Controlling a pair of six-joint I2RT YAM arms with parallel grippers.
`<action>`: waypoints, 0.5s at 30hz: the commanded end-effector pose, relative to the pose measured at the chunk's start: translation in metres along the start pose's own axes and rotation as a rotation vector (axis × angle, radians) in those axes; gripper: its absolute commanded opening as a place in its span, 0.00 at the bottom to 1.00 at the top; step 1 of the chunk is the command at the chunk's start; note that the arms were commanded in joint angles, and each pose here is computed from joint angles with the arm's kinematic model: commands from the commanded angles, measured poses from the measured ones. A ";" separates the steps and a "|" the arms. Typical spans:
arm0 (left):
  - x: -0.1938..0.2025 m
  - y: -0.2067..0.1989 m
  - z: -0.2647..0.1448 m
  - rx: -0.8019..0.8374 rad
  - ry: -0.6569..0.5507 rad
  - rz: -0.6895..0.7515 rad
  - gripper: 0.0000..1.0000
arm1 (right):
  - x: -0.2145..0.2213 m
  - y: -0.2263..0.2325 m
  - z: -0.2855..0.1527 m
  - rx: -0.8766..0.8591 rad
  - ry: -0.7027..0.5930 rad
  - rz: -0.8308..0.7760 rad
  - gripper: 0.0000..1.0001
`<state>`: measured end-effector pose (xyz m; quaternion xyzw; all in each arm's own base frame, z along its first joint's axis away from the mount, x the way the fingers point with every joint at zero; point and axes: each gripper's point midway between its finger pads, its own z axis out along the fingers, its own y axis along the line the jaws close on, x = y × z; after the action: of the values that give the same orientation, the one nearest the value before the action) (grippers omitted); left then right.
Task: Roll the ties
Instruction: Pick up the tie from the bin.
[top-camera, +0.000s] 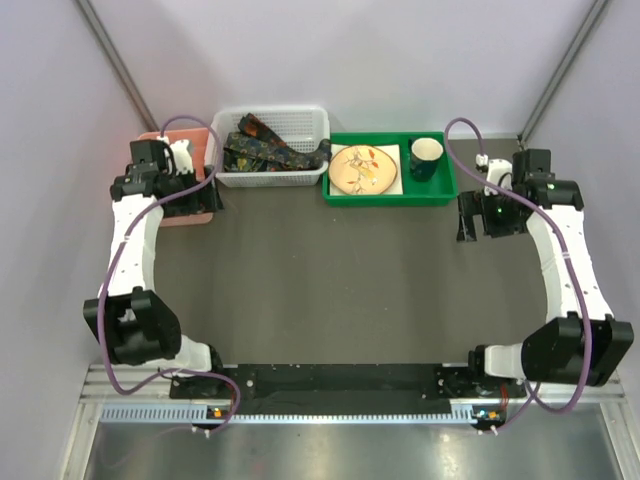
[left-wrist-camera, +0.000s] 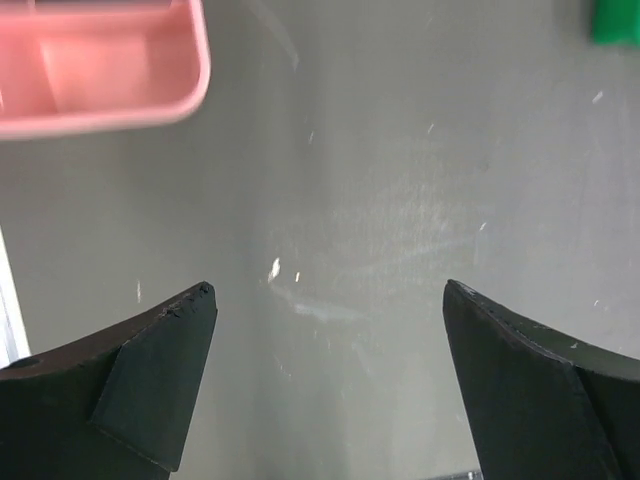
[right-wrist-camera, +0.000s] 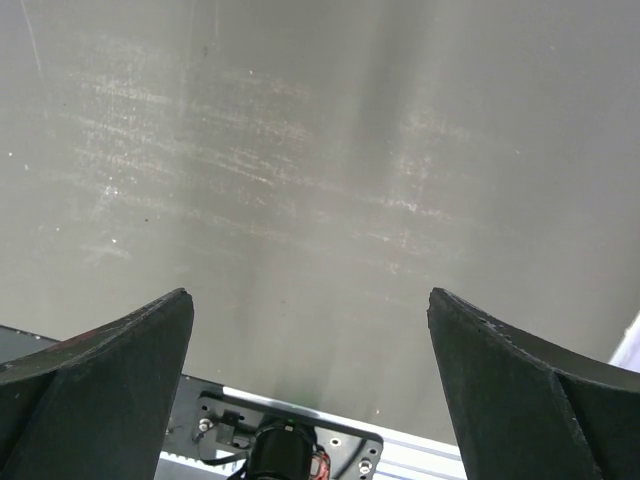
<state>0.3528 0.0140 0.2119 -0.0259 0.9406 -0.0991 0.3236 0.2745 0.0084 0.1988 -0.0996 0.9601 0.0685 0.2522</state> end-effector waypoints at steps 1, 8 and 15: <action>-0.077 -0.027 -0.003 0.099 -0.237 0.113 0.99 | -0.026 0.004 -0.001 -0.040 -0.045 -0.022 0.99; -0.145 -0.093 0.043 0.191 -0.408 0.422 0.99 | -0.041 0.000 0.008 -0.052 -0.025 -0.022 0.99; -0.210 -0.069 0.125 0.036 -0.440 0.271 0.99 | -0.047 -0.004 0.018 -0.050 -0.011 -0.014 0.99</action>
<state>0.5403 -0.0773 0.2458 0.1524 0.8579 -0.1048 0.4794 0.3122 0.0121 0.1957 -0.1022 0.9625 0.0903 0.2347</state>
